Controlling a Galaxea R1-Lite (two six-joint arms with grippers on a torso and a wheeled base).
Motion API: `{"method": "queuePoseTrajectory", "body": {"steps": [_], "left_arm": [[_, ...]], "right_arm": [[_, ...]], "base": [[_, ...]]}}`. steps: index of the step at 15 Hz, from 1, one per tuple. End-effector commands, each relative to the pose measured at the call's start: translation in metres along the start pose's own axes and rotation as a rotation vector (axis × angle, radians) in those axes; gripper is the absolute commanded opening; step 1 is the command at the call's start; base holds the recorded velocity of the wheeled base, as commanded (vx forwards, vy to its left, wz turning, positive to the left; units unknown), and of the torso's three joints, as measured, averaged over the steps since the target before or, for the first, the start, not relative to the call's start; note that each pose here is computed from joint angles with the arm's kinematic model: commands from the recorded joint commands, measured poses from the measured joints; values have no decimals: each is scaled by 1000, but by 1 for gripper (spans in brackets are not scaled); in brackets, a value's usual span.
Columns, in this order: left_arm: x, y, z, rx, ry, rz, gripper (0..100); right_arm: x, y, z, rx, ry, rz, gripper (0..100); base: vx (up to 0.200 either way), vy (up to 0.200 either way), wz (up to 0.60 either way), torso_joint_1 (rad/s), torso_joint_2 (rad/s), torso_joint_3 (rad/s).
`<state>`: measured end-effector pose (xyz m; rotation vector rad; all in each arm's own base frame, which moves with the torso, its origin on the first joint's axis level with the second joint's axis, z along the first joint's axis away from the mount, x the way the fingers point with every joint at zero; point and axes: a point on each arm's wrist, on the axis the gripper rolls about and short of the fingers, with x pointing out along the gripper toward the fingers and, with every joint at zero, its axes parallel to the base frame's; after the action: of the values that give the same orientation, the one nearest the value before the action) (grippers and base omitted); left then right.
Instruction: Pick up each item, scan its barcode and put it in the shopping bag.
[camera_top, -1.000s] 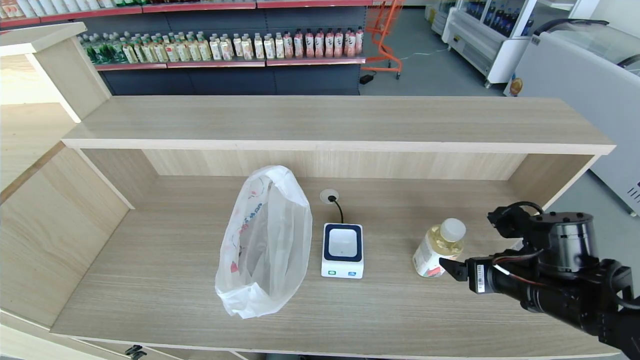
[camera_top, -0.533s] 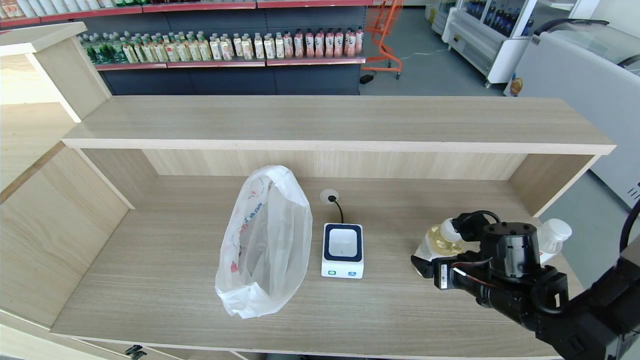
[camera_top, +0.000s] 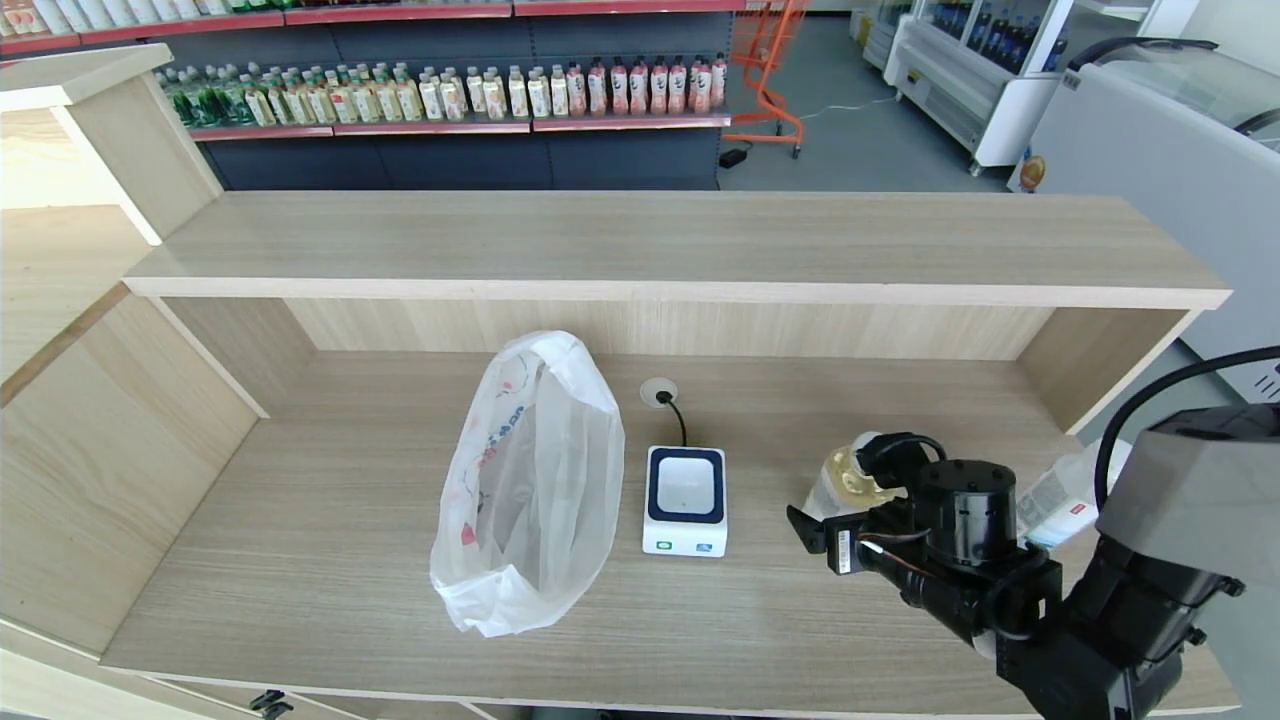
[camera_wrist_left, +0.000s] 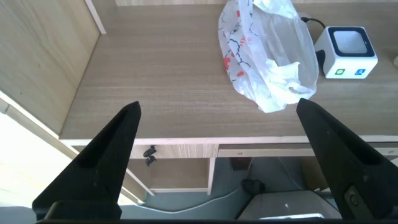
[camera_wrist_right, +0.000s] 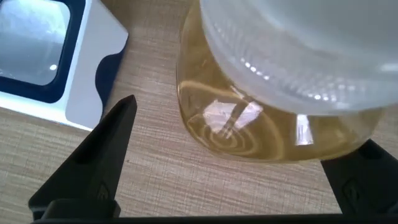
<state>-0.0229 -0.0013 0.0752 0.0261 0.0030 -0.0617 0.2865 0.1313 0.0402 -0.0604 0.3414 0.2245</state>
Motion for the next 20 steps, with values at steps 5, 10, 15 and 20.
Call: {"method": "queuePoseTrajectory", "body": {"steps": [5,10,15,20], "left_arm": [[0,0,0,0,2,0,100],[0,0,0,0,1,0,100],[0,0,0,0,1,0,100],[0,0,0,0,1,0,100]], "right_arm": [[17,3,8,-28,-47,0,100],[27,5,11,-60,-90,2,0],[36,4,18,-105,-124,-13,0],[35,1,13,-142,-107,-24,0]], "base": [[0,0,0,0,0,0],[0,0,0,0,0,0],[0,0,0,0,0,0],[0,0,0,0,0,0]]}}
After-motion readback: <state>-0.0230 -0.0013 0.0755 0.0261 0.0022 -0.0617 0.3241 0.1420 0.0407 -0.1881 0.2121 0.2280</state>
